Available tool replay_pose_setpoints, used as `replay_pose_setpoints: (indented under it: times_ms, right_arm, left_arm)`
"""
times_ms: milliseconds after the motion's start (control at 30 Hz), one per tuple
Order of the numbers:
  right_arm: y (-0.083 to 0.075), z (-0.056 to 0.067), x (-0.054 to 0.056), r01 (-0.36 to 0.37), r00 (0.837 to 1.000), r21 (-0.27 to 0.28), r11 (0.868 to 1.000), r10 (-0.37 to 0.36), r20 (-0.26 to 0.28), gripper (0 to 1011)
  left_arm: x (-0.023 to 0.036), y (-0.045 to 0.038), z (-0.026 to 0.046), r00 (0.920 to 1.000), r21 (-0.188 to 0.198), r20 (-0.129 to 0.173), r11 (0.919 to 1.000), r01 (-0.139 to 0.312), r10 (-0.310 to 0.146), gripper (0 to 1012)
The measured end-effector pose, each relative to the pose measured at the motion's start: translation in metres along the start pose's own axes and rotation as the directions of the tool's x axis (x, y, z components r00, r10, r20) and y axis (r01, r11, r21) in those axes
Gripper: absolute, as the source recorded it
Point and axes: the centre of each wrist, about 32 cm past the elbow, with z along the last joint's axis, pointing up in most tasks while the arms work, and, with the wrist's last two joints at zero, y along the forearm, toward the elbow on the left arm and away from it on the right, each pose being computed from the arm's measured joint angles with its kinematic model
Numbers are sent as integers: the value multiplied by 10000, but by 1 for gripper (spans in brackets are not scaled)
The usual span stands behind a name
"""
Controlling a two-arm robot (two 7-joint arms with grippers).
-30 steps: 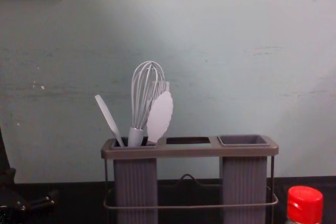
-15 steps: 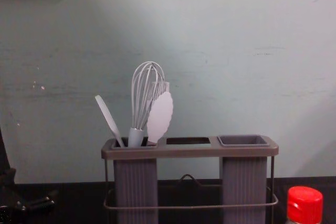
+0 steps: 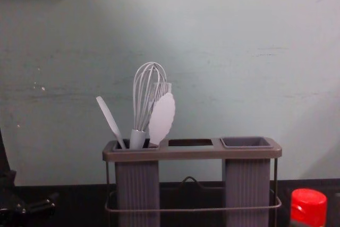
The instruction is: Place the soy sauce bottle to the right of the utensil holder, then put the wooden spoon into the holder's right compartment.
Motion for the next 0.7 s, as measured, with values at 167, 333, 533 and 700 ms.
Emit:
replay_pose_setpoints:
  times_ms: [167,333,533,700]
  right_arm:
    - [164,-10,9,-84,9999,45,10000,84,61,1004]
    - [249,-39,12,5,10000,85,10000,-6,40,1004]
    - [313,-59,9,65,9999,150,9999,-67,125,1004]
    - [349,-66,-8,110,9998,222,9997,-114,185,893]
  left_arm:
    - [0,0,0,10000,1,0,10000,0,0,1011]
    - [0,0,0,10000,0,0,10000,0,0,1011]
    - [0,0,0,10000,0,1,10000,0,0,1011]
    - [0,0,0,10000,1,0,10000,0,0,1011]
